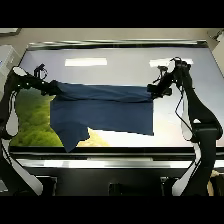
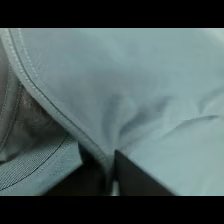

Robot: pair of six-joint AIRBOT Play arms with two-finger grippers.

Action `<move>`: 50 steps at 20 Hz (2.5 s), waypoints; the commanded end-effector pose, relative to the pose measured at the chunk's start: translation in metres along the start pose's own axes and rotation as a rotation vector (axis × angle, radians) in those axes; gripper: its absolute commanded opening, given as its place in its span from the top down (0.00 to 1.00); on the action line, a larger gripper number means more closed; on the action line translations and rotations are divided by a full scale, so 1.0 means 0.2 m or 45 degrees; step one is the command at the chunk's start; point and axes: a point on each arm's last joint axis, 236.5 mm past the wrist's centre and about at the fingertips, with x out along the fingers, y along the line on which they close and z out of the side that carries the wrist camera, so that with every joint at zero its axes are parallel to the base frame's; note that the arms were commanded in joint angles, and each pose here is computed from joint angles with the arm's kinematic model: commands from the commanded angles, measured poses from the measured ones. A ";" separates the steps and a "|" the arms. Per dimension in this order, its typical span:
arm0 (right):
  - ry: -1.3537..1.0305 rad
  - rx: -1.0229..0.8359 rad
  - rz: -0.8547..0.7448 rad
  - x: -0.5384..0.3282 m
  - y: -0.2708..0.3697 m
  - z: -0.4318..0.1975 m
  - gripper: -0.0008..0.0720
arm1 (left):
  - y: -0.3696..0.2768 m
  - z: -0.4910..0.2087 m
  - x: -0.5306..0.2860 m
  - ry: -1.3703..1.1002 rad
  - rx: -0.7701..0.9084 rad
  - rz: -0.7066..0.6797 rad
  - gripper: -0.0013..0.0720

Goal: Fold the clothes and pants, and hang the long-sleeved shirts on hangers.

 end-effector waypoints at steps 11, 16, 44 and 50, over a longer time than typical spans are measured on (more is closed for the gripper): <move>0.018 -0.072 0.323 -0.33 -0.17 -0.13 0.32 | 0.19 -0.13 -0.66 -0.089 -0.172 0.143 0.22; 0.184 0.062 0.494 -0.21 -0.21 -0.52 0.31 | 0.24 -0.42 -0.78 -0.077 -0.306 0.144 0.22; 0.218 0.266 0.655 0.19 -0.05 -1.00 0.33 | 0.09 -0.83 -0.59 -0.131 -0.397 -0.016 0.22; 0.174 0.311 0.649 0.23 -0.06 -0.97 0.38 | 0.09 -0.82 -0.59 -0.134 -0.397 -0.015 0.22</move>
